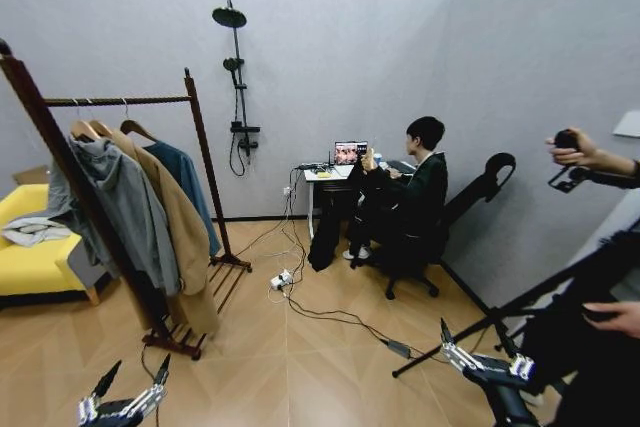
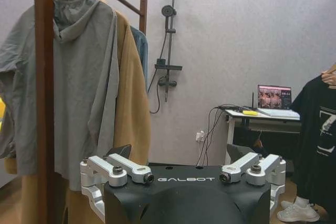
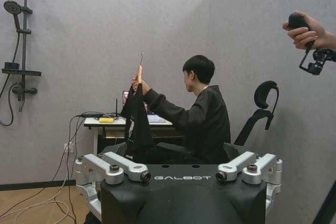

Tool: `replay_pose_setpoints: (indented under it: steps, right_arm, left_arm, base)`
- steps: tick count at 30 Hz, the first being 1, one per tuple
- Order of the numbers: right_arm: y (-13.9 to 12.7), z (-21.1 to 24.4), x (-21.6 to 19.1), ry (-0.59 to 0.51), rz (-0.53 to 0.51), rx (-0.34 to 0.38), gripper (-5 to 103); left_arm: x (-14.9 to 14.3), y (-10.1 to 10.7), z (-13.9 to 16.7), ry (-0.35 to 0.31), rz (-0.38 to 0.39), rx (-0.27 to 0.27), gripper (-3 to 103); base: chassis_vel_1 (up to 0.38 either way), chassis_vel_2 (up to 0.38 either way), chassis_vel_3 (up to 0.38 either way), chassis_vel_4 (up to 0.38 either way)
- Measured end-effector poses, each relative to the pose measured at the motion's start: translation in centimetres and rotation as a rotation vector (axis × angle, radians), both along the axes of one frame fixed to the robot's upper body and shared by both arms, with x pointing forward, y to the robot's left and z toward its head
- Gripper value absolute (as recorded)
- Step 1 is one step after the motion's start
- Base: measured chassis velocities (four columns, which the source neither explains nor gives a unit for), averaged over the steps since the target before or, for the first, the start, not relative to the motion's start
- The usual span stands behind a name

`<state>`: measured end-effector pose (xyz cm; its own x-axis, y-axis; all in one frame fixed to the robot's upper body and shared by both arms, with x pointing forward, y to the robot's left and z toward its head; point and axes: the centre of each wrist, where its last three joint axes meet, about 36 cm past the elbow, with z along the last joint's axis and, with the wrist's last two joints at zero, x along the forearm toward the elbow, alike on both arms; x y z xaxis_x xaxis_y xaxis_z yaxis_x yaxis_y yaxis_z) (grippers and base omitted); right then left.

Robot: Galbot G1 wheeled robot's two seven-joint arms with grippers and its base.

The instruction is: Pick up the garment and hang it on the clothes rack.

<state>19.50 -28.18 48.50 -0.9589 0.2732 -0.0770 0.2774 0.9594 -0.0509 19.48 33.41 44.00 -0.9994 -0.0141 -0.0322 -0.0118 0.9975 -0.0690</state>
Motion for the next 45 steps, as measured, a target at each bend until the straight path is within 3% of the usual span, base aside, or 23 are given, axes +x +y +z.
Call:
replay_pose_setpoints:
  steps: [29, 41, 44, 45]
  right_arm:
    - [0.0, 0.0, 0.0, 0.000, 0.000, 0.000, 100]
    - [0.0, 0.0, 0.0, -0.002, 0.001, -0.001, 100]
    - [-1.0, -0.9, 1.6, -0.071, 0.022, -0.026, 100]
    - [-2.1, -1.6, 3.2, -0.138, 0.041, -0.052, 100]
  left_arm:
    - [0.0, 0.0, 0.0, 0.000, 0.000, 0.000, 100]
    - [0.0, 0.0, 0.0, 0.000, 0.000, 0.000, 100]
    - [0.0, 0.0, 0.0, 0.000, 0.000, 0.000, 100]
    - [0.0, 0.0, 0.0, 0.000, 0.000, 0.000, 100]
  base:
    - [-0.333, 0.331, 0.318, -0.328]
    - [-0.006, 0.000, 0.001, 0.012]
    - [0.016, -0.006, -0.019, 0.010]
    - [0.000, 0.000, 0.000, 0.000]
